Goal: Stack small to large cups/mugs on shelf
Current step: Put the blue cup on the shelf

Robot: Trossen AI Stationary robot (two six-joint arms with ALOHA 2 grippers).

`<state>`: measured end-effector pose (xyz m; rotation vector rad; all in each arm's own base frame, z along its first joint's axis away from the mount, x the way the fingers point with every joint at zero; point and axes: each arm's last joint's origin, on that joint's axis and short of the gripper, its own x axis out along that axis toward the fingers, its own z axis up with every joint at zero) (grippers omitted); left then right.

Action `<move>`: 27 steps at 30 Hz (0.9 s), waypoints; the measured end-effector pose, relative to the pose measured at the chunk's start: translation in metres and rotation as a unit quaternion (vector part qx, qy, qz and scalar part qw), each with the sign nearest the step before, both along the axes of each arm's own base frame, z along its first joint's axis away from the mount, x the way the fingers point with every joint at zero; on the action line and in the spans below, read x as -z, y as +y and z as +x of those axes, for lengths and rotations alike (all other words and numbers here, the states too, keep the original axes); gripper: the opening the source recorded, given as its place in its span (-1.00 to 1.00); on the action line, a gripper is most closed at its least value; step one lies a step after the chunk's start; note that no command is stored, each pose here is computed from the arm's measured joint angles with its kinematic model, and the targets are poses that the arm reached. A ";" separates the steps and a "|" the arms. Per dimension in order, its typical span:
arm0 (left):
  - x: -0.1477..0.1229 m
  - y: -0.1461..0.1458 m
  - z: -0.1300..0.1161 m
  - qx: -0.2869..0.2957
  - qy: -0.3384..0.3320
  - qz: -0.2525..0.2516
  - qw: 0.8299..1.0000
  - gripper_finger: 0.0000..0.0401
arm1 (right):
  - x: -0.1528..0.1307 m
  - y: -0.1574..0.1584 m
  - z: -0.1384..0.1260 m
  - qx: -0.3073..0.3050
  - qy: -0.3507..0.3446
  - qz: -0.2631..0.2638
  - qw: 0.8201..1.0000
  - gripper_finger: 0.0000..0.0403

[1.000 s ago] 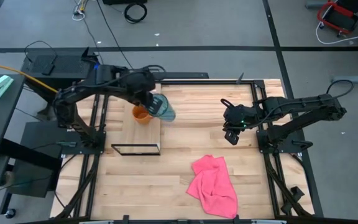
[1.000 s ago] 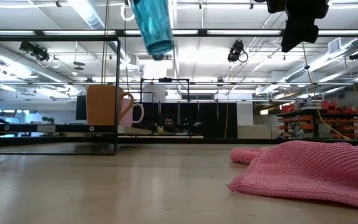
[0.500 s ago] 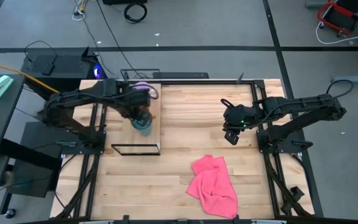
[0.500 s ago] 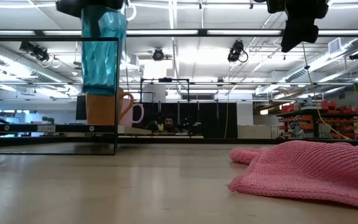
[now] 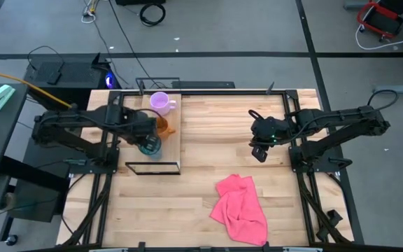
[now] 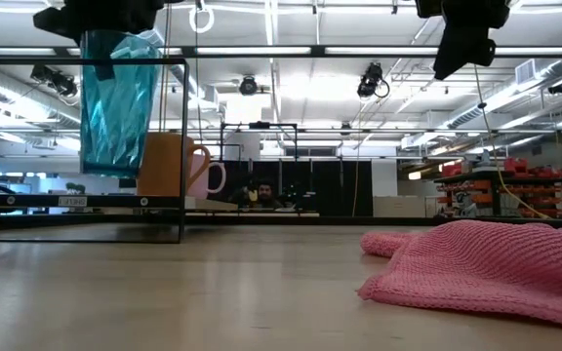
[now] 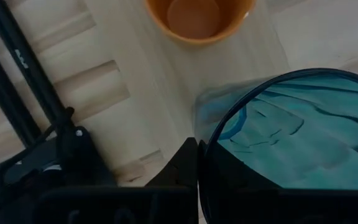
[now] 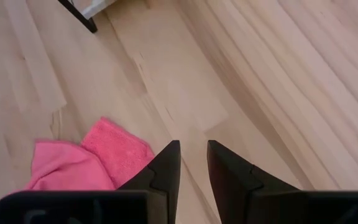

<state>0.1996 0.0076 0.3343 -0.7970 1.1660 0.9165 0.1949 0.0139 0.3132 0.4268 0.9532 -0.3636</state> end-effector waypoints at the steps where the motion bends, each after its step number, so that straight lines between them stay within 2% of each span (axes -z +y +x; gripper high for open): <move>1: 0.003 -0.001 0.000 0.003 -0.001 0.000 1.000 -0.94 | 0.000 0.000 0.000 0.000 -0.002 0.000 1.000 -0.57; 8: 0.016 -0.005 0.008 0.011 -0.021 0.000 1.000 -0.93 | -0.001 0.000 0.001 0.000 -0.006 0.001 1.000 -0.57; 14: 0.026 -0.005 0.008 0.002 -0.009 -0.001 1.000 -0.94 | -0.001 0.000 0.001 0.000 -0.006 0.001 1.000 -0.57; 27: 0.028 -0.006 0.009 0.002 -0.019 -0.002 1.000 -0.88 | -0.001 0.000 0.001 0.000 -0.006 0.000 1.000 -0.57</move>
